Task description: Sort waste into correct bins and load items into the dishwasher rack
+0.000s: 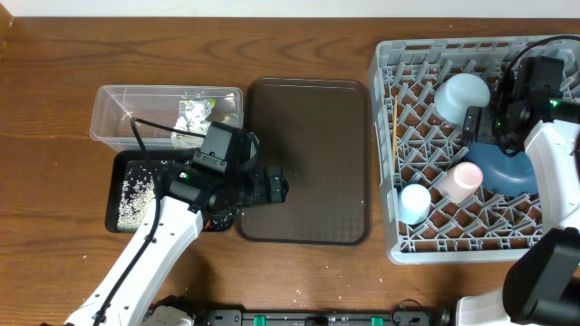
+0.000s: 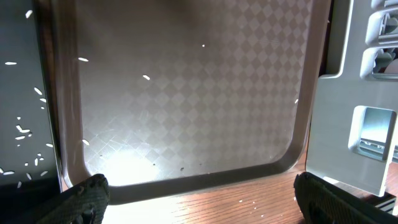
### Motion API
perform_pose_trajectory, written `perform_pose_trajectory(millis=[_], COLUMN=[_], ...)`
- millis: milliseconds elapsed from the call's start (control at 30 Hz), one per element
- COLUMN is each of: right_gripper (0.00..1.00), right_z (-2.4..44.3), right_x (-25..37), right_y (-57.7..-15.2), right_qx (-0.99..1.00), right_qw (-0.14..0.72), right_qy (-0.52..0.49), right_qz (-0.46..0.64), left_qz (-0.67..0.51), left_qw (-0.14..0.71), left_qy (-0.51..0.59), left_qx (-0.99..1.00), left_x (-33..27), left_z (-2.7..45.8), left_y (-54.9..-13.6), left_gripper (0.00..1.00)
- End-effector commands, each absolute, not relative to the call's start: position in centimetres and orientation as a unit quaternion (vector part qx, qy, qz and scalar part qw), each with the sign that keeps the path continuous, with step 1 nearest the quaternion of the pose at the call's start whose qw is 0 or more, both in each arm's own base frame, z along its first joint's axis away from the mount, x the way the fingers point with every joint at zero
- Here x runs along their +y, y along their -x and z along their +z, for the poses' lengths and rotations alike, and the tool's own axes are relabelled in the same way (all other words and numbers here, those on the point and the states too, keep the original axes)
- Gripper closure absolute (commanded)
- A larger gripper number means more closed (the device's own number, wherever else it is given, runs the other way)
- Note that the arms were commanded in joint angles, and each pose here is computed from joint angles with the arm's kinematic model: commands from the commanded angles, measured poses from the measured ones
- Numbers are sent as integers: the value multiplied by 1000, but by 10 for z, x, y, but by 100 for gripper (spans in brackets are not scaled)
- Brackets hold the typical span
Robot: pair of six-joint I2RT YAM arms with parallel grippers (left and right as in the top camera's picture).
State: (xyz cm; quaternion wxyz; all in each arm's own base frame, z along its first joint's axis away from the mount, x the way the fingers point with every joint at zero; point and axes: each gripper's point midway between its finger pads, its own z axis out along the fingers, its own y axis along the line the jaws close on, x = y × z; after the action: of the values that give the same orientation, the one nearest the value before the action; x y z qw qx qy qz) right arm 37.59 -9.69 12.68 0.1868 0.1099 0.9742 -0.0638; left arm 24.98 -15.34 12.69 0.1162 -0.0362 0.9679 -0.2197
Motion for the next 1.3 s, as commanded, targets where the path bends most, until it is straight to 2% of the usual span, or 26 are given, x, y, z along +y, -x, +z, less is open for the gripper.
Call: perform_pose_trajectory(millis=[0, 267, 567, 933, 1267], right_gripper=[1, 1, 1, 1, 1], right_z=[128, 150, 233, 365, 428], right_x=[-96, -95, -91, -73, -47], right_y=[-374, -373, -355, -277, -203], right_qx=[975, 968, 936, 844, 766], right_qw=[185, 215, 326, 516, 631], right_qy=[-102, -102, -105, -103, -81], right_qz=[-72, -75, -86, -100, -90], left_qz=[-218, -218, -218, -218, -218], left_qw=[127, 127, 127, 127, 126], left_qy=[35, 35, 35, 35, 35], left_qx=[967, 967, 967, 967, 967], left_x=[-153, -153, -153, -153, -152], left_z=[133, 133, 133, 133, 133], left_y=[-255, -255, -255, -255, -255], left_gripper=[3, 3, 3, 3, 3])
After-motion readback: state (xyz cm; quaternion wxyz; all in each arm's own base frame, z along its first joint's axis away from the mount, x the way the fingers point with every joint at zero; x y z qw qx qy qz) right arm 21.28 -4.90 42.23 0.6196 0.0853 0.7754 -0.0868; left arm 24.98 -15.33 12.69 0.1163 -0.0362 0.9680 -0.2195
